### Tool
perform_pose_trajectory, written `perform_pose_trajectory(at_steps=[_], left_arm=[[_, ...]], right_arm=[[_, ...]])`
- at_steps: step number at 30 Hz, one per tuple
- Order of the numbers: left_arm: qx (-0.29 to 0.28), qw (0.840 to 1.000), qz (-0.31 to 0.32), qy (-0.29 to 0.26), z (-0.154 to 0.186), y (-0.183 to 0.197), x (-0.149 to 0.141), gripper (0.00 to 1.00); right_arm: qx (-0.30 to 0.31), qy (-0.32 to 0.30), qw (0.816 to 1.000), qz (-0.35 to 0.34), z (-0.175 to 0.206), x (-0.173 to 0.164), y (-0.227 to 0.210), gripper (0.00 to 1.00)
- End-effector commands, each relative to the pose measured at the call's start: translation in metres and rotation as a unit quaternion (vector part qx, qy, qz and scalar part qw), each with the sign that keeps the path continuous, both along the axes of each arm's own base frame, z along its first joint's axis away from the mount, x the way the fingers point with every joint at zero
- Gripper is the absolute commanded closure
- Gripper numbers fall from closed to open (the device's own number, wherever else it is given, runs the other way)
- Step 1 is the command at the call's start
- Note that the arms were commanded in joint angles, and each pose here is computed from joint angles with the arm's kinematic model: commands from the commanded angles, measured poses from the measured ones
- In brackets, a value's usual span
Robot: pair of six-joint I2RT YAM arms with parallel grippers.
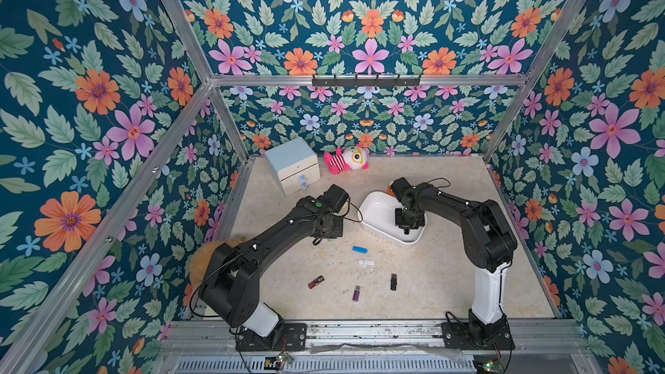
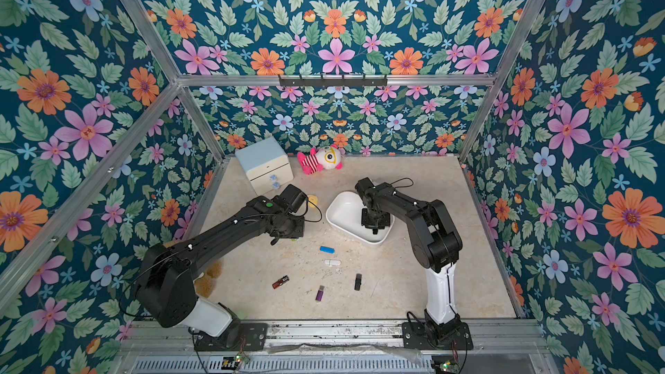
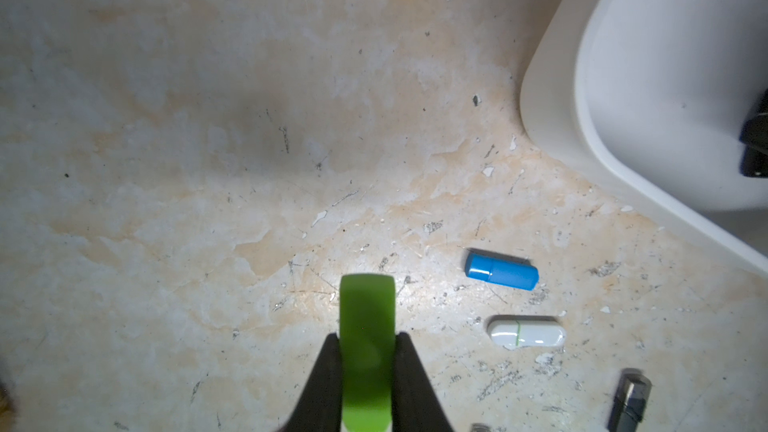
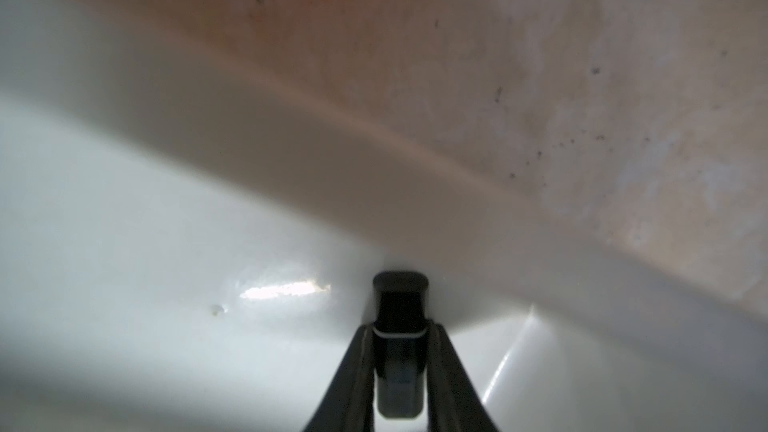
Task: Put the usb flash drive into the storage box
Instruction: Place the USB flash in the storage box.
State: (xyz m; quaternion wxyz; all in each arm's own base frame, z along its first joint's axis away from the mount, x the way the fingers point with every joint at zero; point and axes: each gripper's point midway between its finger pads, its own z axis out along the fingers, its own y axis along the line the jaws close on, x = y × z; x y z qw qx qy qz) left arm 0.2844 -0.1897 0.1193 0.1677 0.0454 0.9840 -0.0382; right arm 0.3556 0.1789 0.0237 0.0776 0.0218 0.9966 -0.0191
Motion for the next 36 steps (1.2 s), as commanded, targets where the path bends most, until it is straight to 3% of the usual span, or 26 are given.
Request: perform_pose_trajectory(at_steps=[1, 8, 17, 23, 29, 36], left_arm=[[0.006, 1.000, -0.009, -0.002, 0.004, -0.001, 0.003, 1.00], [0.000, 1.000, -0.016, -0.013, 0.014, -0.008, 0.013, 1.00], [-0.004, 0.999, -0.041, -0.021, 0.021, -0.030, 0.038, 1.00], [-0.033, 0.996, -0.068, -0.035, 0.036, -0.065, 0.064, 1.00], [-0.048, 0.993, -0.103, -0.040, 0.034, -0.107, 0.089, 1.00], [-0.040, 0.990, -0.134, -0.018, 0.010, -0.135, 0.105, 1.00]], right_arm=[[-0.010, 0.004, 1.000, 0.000, 0.000, -0.001, -0.003, 0.65], [-0.007, -0.020, 1.000, -0.002, 0.019, 0.002, -0.005, 0.62], [0.040, -0.111, 0.993, 0.001, 0.126, 0.017, -0.003, 0.62], [0.049, -0.141, 0.987, -0.055, 0.168, 0.004, -0.047, 0.60], [0.057, -0.137, 0.982, -0.120, 0.157, -0.023, -0.100, 0.56], [0.056, -0.121, 0.983, -0.129, 0.143, -0.048, -0.111, 0.54]])
